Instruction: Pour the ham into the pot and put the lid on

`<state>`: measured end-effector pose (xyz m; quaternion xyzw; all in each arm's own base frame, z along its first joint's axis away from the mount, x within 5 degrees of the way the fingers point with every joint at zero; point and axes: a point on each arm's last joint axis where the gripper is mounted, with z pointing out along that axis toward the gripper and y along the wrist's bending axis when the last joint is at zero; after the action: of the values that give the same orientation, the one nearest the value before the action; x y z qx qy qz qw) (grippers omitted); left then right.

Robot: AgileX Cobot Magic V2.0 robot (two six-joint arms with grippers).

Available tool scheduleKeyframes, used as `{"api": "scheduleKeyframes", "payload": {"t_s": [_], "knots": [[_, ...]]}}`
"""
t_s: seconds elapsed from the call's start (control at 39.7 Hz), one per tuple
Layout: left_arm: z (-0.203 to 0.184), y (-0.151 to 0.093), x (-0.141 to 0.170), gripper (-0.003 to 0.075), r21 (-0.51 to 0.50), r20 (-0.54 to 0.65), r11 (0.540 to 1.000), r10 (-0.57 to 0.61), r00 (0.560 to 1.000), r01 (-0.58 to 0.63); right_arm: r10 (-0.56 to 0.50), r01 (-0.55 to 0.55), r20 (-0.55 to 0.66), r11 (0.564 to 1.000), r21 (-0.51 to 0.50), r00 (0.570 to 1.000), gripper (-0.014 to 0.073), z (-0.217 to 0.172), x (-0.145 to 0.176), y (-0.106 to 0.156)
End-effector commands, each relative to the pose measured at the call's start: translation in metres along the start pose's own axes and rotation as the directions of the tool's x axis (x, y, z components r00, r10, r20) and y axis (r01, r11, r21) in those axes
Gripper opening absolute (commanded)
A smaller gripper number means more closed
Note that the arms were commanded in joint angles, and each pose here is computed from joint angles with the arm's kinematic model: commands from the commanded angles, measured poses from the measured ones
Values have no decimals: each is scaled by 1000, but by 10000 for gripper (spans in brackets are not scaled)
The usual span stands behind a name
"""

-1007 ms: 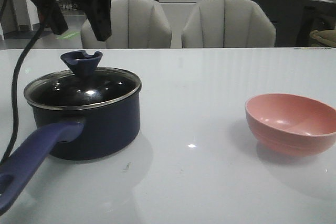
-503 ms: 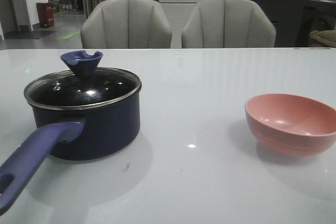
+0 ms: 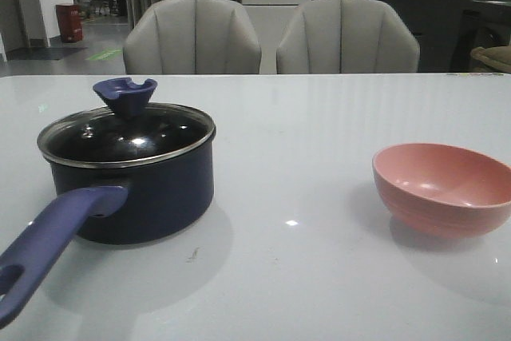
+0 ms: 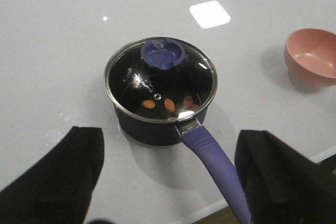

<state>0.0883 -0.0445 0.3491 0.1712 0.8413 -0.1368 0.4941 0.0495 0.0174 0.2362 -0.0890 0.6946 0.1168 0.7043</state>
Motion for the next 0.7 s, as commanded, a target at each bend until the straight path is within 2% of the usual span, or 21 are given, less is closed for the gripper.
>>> {"api": "scheduleKeyframes", "payload": {"t_s": [0.0, 0.08, 0.13, 0.3, 0.4, 0.68], "knots": [[-20, 0, 14, 528, 21, 164, 1000, -2, 986, -1, -4, 2, 83, 1000, 20, 997, 148, -1, -15, -1], [-29, 1, 33, 487, 23, 202, 1000, -2, 979, -3, -4, 2, 83, 1000, 20, 997, 148, -1, -15, -1], [-34, 1, 44, 423, 25, 226, 1000, -2, 974, -4, -4, 2, 83, 1000, 20, 997, 148, -1, -15, -1], [-45, 3, 74, 115, 29, 283, 1000, -2, 959, -7, -4, 2, 83, 1000, 20, 997, 148, -1, -15, -1], [-44, 4, 85, 121, 24, 293, 1000, 3, 956, -10, -4, 2, 83, 1000, 20, 997, 148, -1, -15, -1], [-43, 4, 85, 119, 25, 318, 1000, 2, 948, -10, -4, 2, 83, 1000, 20, 997, 148, -1, -15, -1]]}}
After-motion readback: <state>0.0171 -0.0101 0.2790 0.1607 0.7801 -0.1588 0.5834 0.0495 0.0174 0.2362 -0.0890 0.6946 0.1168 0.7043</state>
